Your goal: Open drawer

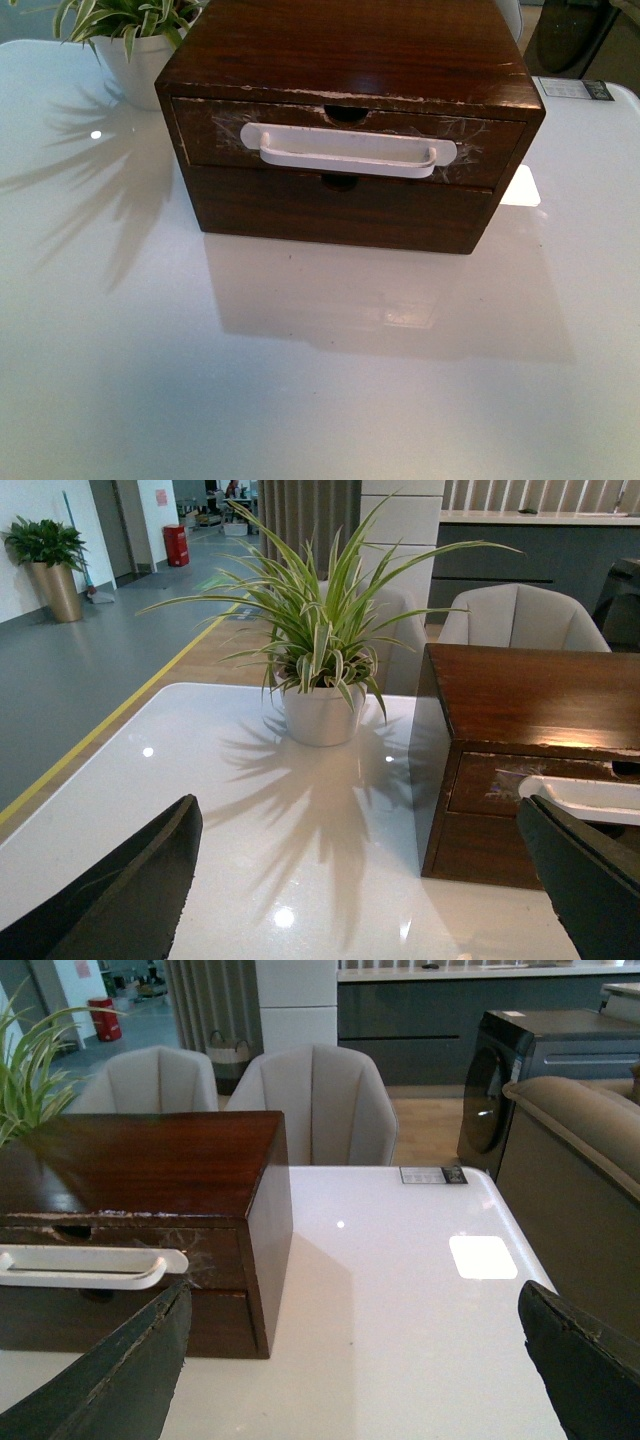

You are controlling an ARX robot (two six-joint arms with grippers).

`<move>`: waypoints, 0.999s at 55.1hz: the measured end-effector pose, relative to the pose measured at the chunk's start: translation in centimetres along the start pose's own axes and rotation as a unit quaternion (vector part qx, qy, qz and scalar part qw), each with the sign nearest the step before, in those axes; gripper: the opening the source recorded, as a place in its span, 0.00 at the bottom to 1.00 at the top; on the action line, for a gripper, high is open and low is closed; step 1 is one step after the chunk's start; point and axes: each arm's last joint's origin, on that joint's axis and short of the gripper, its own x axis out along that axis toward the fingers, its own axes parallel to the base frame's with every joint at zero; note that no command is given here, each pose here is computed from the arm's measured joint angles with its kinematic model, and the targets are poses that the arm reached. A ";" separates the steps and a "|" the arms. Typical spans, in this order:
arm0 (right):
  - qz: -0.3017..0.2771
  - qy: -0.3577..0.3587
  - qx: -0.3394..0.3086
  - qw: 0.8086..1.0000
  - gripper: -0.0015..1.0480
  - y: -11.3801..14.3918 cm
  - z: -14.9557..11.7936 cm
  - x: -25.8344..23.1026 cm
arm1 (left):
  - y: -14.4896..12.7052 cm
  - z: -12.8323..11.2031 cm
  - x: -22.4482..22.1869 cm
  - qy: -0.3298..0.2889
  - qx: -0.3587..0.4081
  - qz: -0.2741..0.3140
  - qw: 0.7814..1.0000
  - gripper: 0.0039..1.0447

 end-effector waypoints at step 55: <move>0.000 0.000 0.000 1.000 0.91 0.0 0.0 0.0 | -1.0 -0.9 0.9 0.243 -0.078 -0.144 0.956 0.92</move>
